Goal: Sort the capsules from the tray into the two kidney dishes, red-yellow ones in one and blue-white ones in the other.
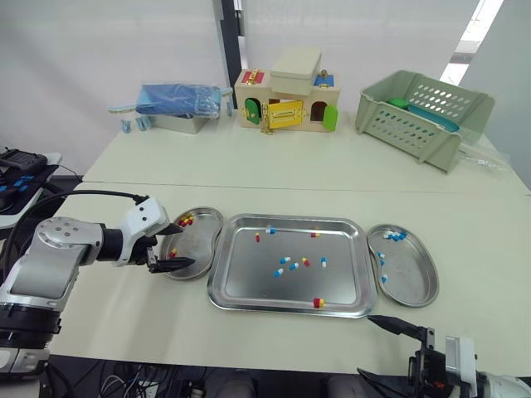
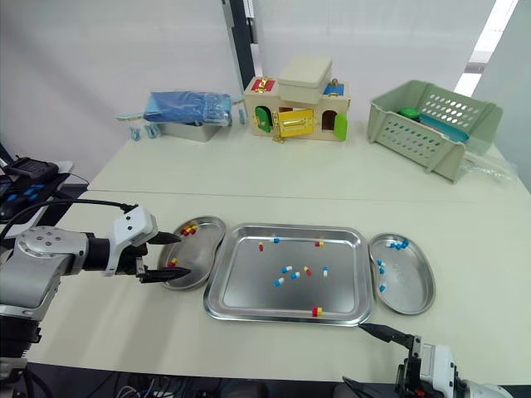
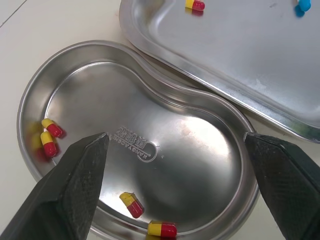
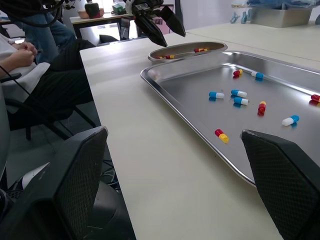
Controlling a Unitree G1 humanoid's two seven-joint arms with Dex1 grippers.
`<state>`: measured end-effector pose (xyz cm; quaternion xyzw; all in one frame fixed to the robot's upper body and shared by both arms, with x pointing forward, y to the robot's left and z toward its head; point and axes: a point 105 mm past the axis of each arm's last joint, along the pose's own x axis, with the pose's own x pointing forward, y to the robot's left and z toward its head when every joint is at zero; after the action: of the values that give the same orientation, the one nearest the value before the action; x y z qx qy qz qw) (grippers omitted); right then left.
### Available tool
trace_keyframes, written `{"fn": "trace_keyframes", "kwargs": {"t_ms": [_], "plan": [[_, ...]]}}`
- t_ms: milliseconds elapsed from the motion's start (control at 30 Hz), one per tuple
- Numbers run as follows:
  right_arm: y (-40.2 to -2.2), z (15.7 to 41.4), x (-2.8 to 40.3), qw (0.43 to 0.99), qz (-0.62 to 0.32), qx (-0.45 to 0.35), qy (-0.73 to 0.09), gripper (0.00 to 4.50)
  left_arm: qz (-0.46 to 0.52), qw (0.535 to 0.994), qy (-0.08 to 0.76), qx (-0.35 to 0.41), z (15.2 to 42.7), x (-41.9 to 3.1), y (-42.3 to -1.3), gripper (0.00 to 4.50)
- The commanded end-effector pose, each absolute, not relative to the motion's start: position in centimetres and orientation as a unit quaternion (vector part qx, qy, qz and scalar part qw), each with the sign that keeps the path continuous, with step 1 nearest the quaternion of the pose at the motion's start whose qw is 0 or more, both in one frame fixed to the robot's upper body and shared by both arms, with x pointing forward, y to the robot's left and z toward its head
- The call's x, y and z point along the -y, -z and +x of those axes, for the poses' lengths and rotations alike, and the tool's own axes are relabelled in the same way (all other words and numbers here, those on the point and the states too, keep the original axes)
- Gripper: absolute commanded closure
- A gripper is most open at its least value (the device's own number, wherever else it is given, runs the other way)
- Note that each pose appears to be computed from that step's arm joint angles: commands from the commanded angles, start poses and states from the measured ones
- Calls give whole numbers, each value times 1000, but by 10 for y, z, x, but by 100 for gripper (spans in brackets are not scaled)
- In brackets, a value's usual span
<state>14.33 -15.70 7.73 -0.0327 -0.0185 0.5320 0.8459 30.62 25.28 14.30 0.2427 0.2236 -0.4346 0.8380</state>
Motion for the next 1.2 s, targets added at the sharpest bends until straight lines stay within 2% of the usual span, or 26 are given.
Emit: {"fn": "trace_keyframes", "kwargs": {"t_ms": [33,200,400,600,933,1200], "plan": [[-107,157,167,864,-38,43,-500,0,225,868,396,-199,304,-274,-170,5],[-138,178,199,892,-54,10,-449,0,200,908,304,-209,295,-323,-182,5],[-139,200,255,907,-101,-103,-395,0,191,932,208,-228,271,-373,-181,5],[-144,230,311,934,-118,-137,-309,0,174,940,160,-246,243,-396,-164,5],[-145,245,328,932,-142,-137,-304,0,158,944,141,-252,227,-400,-145,5],[-145,243,329,930,-148,-133,-309,0,162,942,148,-255,225,-400,-144,5]]}}
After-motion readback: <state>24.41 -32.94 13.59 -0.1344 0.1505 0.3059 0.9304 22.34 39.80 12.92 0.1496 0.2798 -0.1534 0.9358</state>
